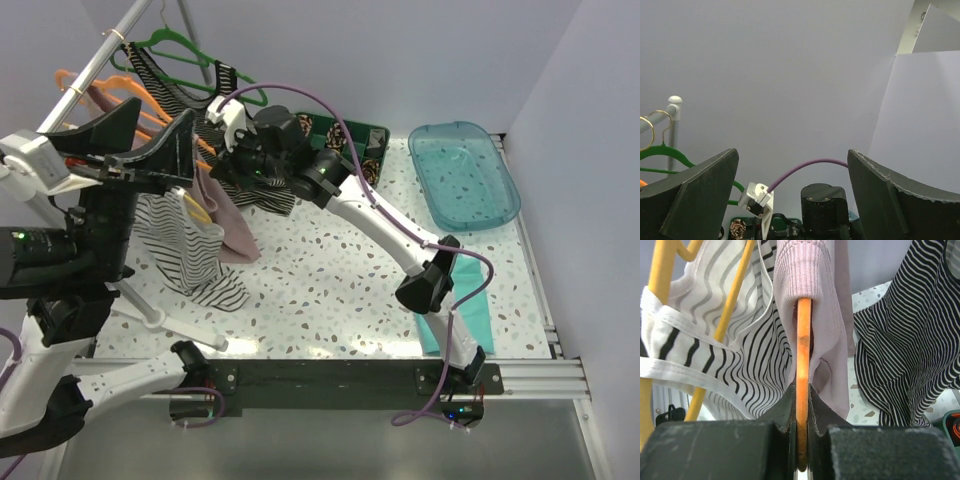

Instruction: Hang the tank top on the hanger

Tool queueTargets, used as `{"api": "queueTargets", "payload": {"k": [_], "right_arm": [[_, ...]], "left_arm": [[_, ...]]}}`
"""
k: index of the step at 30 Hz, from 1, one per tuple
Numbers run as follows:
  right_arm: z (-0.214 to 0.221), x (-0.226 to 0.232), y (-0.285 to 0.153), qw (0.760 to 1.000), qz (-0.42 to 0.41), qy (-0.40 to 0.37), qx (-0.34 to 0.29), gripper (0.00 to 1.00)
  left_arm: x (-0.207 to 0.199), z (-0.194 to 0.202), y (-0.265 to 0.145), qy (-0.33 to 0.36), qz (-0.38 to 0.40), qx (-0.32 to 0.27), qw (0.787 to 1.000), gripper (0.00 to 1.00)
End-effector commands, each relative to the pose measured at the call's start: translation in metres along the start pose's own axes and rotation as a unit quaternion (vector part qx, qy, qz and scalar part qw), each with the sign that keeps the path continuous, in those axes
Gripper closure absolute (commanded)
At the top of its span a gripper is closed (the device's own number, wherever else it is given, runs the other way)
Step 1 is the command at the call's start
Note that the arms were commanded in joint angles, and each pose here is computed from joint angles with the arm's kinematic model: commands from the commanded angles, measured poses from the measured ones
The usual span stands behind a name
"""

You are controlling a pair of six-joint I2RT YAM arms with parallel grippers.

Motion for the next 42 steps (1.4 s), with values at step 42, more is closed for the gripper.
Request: {"api": "queueTargets", "payload": {"k": [42], "right_arm": [[-0.025,0.004,0.009,0.996,-0.007,-0.007,-0.090,1.00]], "left_arm": [[-0.004,0.012,0.005,-0.010,0.004,-0.004,1.000,0.04]]}}
Point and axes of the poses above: each gripper's point midway between its finger pads, its own y axis out along the fingers, its own x axis along the line the jaws close on, z = x × y, the point moved 8 cm from there along -y, back along the fingers, and after that the axes turned 3 degrees about -y, right-handed, at the moved point
